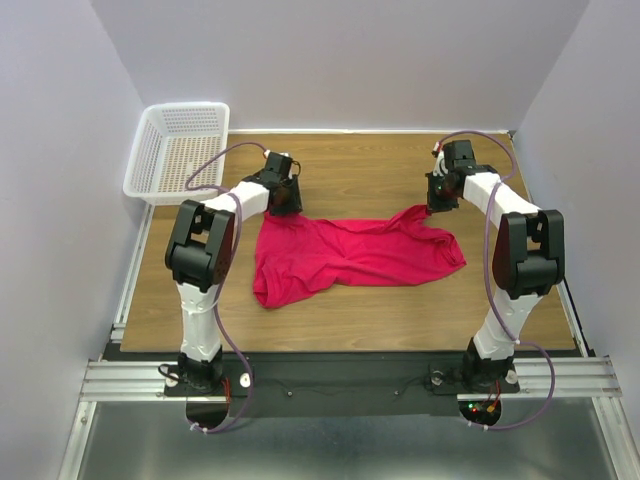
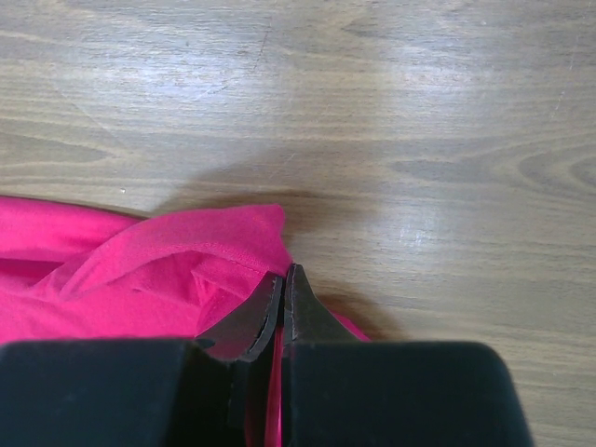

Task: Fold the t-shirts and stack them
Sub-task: Flatten the tshirt out

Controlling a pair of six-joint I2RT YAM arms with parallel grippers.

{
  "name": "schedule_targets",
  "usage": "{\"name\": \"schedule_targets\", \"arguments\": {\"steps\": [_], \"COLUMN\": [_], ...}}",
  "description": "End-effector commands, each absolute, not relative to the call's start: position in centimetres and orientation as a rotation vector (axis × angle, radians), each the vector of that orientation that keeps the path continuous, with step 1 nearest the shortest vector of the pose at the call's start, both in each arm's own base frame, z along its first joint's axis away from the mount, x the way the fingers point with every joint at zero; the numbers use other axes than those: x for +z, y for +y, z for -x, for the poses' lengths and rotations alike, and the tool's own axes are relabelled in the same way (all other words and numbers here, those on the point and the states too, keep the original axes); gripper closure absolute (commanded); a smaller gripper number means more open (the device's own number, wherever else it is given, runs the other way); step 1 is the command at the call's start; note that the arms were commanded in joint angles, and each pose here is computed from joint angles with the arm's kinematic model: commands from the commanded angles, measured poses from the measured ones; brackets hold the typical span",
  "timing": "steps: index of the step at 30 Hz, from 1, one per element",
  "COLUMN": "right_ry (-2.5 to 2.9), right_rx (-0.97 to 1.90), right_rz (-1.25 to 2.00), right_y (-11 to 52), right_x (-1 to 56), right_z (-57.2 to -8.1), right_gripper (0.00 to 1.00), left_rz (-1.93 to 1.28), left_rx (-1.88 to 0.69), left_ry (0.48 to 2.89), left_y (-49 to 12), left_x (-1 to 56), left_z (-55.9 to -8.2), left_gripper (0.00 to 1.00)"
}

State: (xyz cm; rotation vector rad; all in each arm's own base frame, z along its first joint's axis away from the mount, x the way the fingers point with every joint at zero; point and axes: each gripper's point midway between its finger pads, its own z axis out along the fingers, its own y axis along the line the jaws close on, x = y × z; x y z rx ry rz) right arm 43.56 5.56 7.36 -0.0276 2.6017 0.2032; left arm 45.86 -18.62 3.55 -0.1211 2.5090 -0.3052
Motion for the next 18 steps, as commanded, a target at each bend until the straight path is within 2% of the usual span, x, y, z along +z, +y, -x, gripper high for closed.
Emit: {"name": "schedule_targets", "arguments": {"steps": [1,4,5,6,7,10,16,17,18], "right_ry": [2.547,2.547,2.547,2.550,2.550,2.551,2.550,2.548,2.548], "right_rx": [0.200,0.191,0.189,0.187,0.190,0.188,0.173,0.172,0.174], "right_rz": [0.046,0.047,0.047,0.042,0.044,0.044,0.037,0.035,0.031], "right_y": [5.9,5.7,5.7,5.6,5.7,5.7,5.5,5.5,5.4], "right_x": [9.0,9.0,9.0,8.9,8.9,8.8,8.8,8.9,8.9], "right_z": [-43.9,-43.8,-43.8,-43.7,-43.7,-43.7,-43.7,-43.8,-43.8], "right_gripper": [0.99,0.99,0.99,0.99,0.99,0.99,0.99,0.99,0.99], "left_rz": [0.003,-0.046,-0.062,-0.083,-0.096,-0.139,-0.258,-0.265,-0.267], "left_rx": [-0.226,-0.174,-0.155,-0.125,-0.106,-0.044,-0.002,-0.011,-0.025], "left_ry": [2.514,2.537,2.546,2.547,2.556,2.536,2.392,2.379,2.354], "left_y": [-20.2,-21.3,-21.5,-21.8,-21.9,-22.1,-24.3,-24.6,-25.1], "left_x": [3.5,2.4,2.1,1.8,1.4,1.4,5.9,6.6,7.6], "left_z": [-45.8,-44.7,-44.4,-44.0,-43.7,-44.0,-47.4,-47.7,-48.3], "left_gripper": [0.51,0.55,0.67,0.72,0.83,1.00,1.00,0.99,0.93]}}
